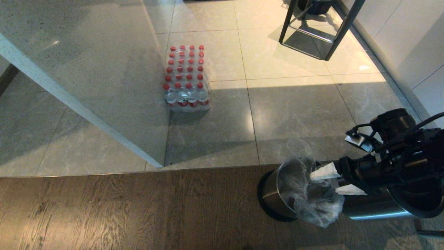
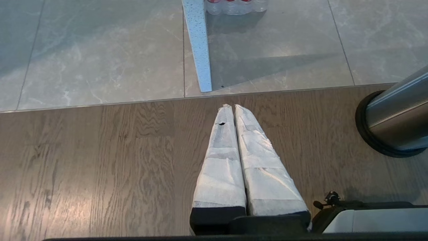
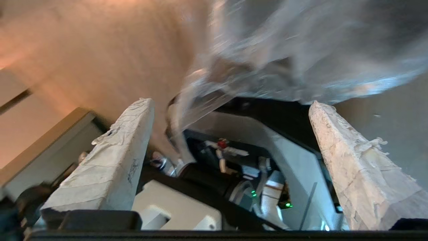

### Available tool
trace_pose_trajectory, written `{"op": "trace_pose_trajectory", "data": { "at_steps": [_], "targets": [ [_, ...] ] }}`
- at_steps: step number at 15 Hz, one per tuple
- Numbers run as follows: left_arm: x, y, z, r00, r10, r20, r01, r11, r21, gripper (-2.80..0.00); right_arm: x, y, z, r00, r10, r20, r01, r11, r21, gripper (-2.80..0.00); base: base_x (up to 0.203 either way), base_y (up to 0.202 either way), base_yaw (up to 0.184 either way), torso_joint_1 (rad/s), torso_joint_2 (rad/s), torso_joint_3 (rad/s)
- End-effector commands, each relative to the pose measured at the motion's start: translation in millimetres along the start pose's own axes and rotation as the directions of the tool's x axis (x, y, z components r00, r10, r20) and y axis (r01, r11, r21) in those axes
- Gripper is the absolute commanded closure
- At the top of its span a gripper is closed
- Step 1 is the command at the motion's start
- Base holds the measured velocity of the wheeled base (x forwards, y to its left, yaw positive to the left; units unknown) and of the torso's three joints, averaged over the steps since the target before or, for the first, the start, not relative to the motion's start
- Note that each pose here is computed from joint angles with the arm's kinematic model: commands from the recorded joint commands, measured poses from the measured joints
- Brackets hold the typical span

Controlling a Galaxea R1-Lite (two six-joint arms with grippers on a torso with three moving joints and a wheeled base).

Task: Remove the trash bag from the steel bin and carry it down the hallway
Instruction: Pick up the trash bag

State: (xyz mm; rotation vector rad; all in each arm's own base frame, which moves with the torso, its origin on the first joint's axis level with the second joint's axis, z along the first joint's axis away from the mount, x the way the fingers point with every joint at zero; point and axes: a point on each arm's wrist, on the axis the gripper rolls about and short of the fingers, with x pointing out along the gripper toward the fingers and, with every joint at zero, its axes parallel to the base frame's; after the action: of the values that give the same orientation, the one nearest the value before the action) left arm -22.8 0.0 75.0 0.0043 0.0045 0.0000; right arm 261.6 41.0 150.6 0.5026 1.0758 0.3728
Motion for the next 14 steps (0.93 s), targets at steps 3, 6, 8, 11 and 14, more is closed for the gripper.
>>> {"op": "trace_pose_trajectory", "data": {
  "at_steps": [3,6,8,11,14],
  "targets": [
    [0,0.0,0,1.0,0.0,0.0,0.0,1.0,0.0,0.0,-5,5,3,0.999,0.023,0.025,-0.023,0.999,-0.031,-2.8,0.0,0.0,0.0,0.0,0.0,0.0],
    [0,0.0,0,1.0,0.0,0.0,0.0,1.0,0.0,0.0,-9,7,2,0.999,0.013,0.041,-0.008,0.994,-0.11,-2.8,0.0,0.0,0.0,0.0,0.0,0.0],
    [0,0.0,0,1.0,0.0,0.0,0.0,1.0,0.0,0.0,-11,7,0,0.997,-0.042,0.057,0.055,0.97,-0.235,-2.8,0.0,0.0,0.0,0.0,0.0,0.0],
    [0,0.0,0,1.0,0.0,0.0,0.0,1.0,0.0,0.0,-10,8,0,0.985,-0.156,0.077,0.174,0.88,-0.441,-2.8,0.0,0.0,0.0,0.0,0.0,0.0],
    [0,0.0,0,1.0,0.0,0.0,0.0,1.0,0.0,0.0,-7,18,-4,0.987,-0.153,0.053,0.159,0.851,-0.5,-2.8,0.0,0.0,0.0,0.0,0.0,0.0]
  ]
}}
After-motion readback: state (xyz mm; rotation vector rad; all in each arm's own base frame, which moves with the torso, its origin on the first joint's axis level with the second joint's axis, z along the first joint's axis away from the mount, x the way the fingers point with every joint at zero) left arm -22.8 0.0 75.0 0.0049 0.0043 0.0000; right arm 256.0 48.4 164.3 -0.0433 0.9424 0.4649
